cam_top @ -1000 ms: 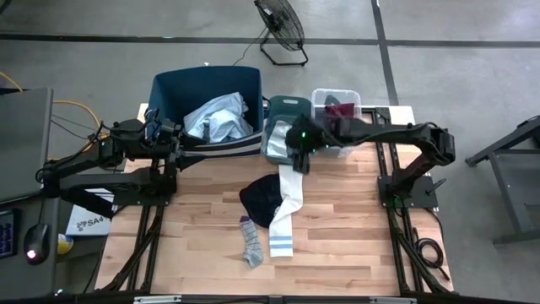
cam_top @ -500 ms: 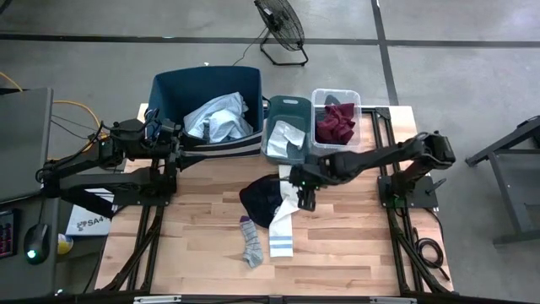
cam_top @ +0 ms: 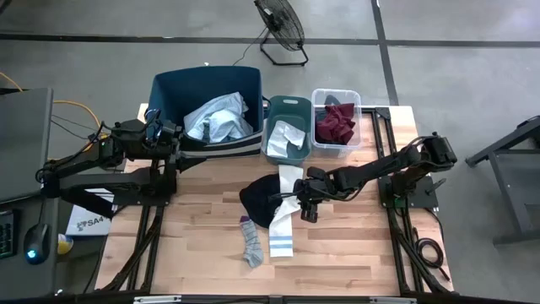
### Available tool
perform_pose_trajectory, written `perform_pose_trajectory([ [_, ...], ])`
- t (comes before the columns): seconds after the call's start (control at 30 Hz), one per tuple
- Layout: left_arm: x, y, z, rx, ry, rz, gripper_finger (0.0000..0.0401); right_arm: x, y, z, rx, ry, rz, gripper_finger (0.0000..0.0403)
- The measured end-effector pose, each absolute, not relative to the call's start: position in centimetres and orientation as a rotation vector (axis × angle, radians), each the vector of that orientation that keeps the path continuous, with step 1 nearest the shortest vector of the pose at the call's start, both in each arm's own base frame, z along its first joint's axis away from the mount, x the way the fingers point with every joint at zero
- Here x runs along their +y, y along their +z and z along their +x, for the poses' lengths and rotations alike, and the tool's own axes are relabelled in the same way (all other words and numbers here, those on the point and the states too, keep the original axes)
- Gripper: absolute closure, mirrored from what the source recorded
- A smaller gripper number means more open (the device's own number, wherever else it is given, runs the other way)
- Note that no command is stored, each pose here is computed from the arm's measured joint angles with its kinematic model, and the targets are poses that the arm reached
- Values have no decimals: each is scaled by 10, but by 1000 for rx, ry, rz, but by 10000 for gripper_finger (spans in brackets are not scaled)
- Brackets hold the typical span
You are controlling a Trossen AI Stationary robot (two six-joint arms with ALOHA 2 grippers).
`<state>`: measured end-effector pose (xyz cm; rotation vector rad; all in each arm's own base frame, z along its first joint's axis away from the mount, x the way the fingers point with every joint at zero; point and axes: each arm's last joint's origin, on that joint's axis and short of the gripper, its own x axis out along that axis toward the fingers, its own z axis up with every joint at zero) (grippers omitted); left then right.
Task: Pick & Place Cloths
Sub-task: Put the white sock into the blue bin
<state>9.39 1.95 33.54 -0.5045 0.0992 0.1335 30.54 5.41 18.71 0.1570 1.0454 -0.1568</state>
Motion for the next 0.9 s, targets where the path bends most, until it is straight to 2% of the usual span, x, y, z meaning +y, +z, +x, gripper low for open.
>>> perform_pose_trajectory([
  [0.37,20,335,94,98,135,-520,50,50,167,304,971,-203,150,219],
  [0.9,20,335,94,96,136,-534,50,50,115,317,1114,-193,202,224],
])
